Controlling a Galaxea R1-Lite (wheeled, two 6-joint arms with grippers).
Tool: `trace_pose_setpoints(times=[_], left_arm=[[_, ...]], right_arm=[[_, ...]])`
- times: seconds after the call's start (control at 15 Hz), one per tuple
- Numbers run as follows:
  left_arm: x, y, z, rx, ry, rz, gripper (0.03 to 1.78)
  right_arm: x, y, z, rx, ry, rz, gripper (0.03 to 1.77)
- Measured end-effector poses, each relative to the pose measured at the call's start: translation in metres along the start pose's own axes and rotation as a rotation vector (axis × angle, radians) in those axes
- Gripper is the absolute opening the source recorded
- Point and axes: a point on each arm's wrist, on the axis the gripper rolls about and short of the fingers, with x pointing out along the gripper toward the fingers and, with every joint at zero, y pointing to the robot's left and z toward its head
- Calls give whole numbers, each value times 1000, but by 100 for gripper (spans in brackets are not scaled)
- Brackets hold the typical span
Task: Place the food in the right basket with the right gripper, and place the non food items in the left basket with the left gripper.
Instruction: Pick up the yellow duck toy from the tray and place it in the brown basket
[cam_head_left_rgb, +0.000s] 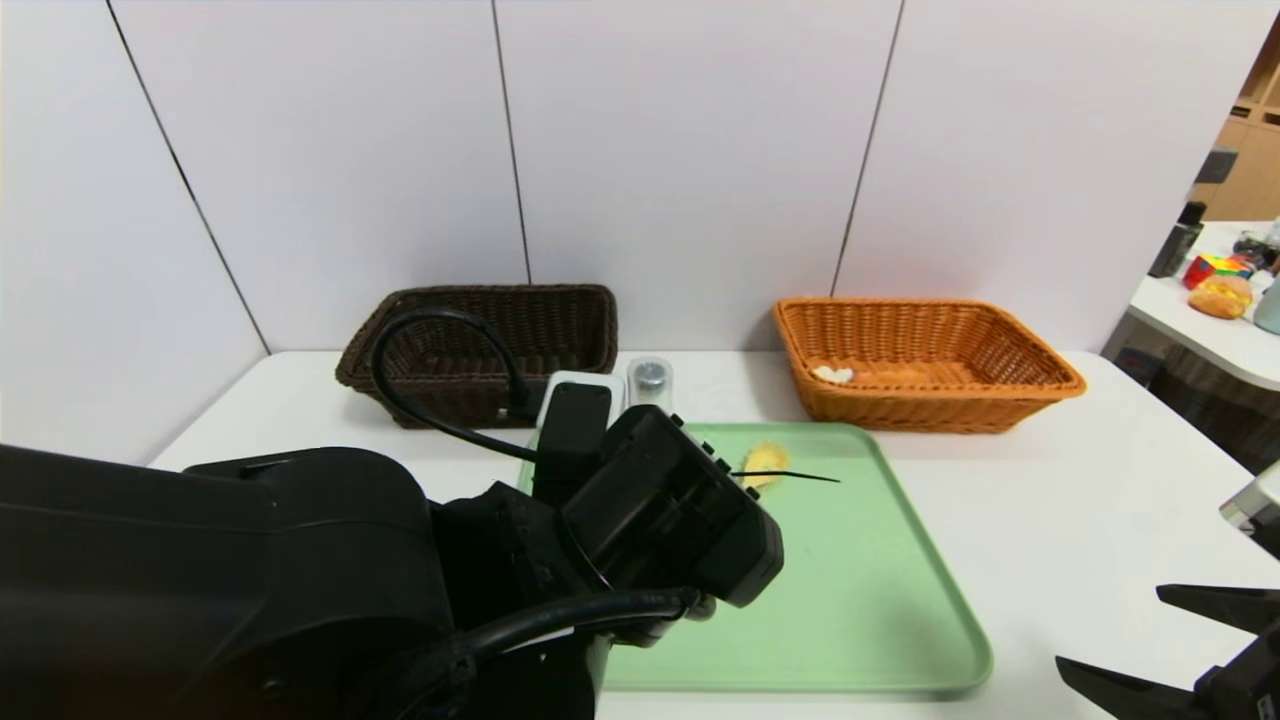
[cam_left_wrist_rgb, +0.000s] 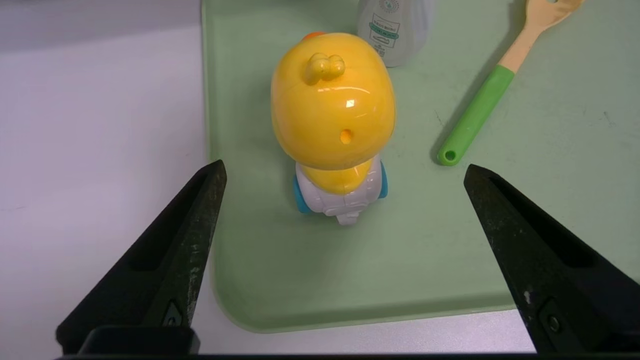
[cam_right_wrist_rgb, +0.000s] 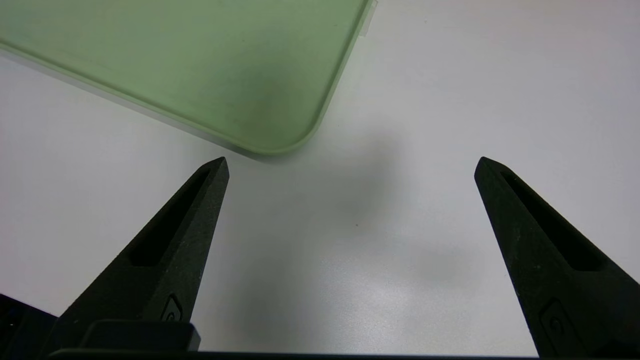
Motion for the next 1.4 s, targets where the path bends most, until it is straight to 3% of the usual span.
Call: trace_pose_setpoints(times=[1.4], left_arm=[[50,4,-5,-66,11,136,169]], right_arm=[[-1,0,-5,-2,2,4,170]])
